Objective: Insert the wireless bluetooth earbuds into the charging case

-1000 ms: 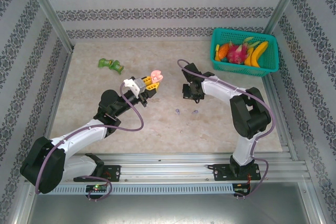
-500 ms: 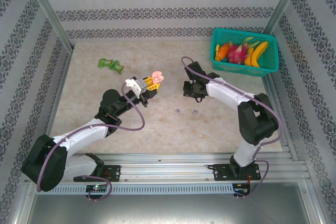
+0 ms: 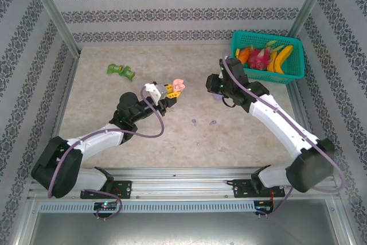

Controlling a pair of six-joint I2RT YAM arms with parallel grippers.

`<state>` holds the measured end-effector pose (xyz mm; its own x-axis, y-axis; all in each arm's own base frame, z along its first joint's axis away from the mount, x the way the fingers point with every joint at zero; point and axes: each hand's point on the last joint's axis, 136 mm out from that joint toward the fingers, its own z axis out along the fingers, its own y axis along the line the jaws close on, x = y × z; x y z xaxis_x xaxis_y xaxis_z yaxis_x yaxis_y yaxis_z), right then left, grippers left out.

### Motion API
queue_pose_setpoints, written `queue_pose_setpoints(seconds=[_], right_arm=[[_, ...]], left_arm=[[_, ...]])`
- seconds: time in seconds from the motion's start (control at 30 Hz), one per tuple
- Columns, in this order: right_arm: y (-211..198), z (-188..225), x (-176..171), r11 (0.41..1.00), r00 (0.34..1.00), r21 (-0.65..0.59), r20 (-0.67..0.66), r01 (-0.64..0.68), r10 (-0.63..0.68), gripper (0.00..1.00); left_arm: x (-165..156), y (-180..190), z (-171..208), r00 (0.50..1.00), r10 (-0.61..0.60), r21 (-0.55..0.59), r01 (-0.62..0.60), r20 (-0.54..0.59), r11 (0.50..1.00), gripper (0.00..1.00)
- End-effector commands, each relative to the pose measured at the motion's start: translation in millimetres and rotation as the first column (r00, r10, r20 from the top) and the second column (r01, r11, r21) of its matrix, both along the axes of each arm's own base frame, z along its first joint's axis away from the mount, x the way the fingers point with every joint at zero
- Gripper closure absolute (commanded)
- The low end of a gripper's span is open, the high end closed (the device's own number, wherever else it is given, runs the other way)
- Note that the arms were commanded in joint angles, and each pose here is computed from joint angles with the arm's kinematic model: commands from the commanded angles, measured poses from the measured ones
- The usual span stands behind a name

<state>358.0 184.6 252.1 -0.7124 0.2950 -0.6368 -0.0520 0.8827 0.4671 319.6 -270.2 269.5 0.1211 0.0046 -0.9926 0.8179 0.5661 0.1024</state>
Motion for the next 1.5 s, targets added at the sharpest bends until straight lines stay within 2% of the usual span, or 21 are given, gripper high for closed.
queue_pose_setpoints(seconds=[0.0,0.3,0.63,0.9,1.47], right_arm=[[0,32,-5,0.998,0.997,0.07,0.08,-0.008,0.002,0.83],[9,99,-22,0.974,0.961,0.203,0.274,-0.1,0.041,0.82],[16,144,-48,0.936,0.888,0.288,0.458,-0.201,0.05,0.81],[27,155,-59,0.926,0.848,0.271,0.522,-0.261,0.087,0.81],[40,139,-56,0.92,0.865,0.279,0.489,-0.275,0.11,0.81]], left_arm=[[-1,-11,16,0.998,-0.056,-0.033,0.057,0.036,0.998,1.0],[10,-34,20,0.992,-0.111,-0.015,0.112,0.06,0.994,1.0],[14,-54,56,0.978,-0.15,-0.005,0.153,0.143,0.988,1.0],[9,-64,71,0.967,-0.185,0.008,0.187,0.176,0.982,1.0],[4,-66,82,0.961,-0.19,0.005,0.193,0.2,0.981,1.0]])
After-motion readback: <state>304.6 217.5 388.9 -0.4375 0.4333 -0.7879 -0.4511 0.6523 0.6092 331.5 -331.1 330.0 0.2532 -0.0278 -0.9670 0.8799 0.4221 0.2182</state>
